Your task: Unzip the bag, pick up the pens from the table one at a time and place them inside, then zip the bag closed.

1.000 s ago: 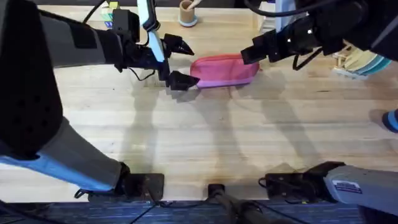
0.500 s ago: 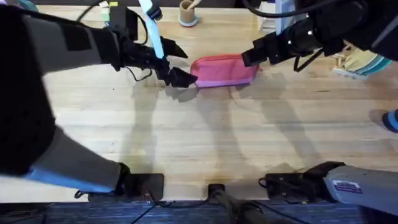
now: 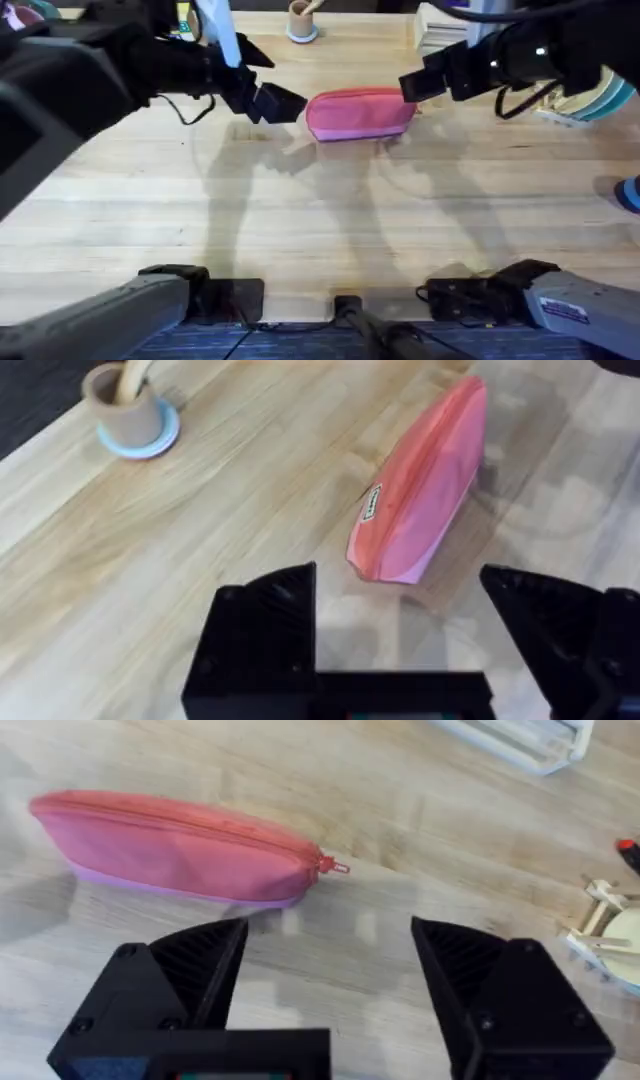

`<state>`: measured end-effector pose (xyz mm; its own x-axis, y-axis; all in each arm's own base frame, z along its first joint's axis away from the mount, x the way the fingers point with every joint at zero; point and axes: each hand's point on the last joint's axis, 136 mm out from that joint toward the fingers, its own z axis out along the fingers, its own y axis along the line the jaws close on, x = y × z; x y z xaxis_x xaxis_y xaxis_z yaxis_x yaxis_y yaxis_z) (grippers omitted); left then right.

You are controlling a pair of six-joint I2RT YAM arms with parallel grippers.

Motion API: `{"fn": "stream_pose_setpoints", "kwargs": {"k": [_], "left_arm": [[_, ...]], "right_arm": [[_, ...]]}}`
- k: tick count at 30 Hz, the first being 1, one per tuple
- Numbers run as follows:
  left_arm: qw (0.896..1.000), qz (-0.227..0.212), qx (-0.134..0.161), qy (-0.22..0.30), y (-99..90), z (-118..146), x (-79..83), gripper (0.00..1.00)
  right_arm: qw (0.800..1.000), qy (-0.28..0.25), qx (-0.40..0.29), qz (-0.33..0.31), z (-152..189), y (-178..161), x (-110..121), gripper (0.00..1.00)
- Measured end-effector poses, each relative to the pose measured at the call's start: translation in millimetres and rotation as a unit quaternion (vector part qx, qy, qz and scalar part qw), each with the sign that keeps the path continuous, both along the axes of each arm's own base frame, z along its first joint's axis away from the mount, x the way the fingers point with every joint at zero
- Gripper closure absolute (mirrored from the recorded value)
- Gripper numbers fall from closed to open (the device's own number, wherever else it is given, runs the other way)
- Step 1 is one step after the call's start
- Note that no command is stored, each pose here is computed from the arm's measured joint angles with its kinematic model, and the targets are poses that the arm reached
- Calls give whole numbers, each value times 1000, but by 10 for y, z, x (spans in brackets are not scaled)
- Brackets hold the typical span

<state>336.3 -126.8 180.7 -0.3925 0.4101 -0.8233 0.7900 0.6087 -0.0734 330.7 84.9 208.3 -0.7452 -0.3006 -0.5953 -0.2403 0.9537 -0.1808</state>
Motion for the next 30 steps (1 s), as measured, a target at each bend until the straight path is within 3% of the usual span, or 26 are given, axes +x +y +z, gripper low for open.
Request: {"fn": "stream_pose_setpoints", "kwargs": {"k": [5, 14, 20, 30], "left_arm": [[999, 51, -10, 9, 77, 243, -145, 6], [984, 147, -80, 57, 148, 594, -398, 7], [979, 169, -102, 57, 168, 742, -519, 7], [977, 174, -112, 48, 174, 828, -551, 7]], "right_arm": [[999, -25, 18, -10, 172, -19, -53, 4], [999, -42, 30, -16, 285, -35, -95, 4], [999, -41, 30, -17, 283, -36, -98, 3], [999, -40, 30, -17, 280, -37, -102, 5]]}}
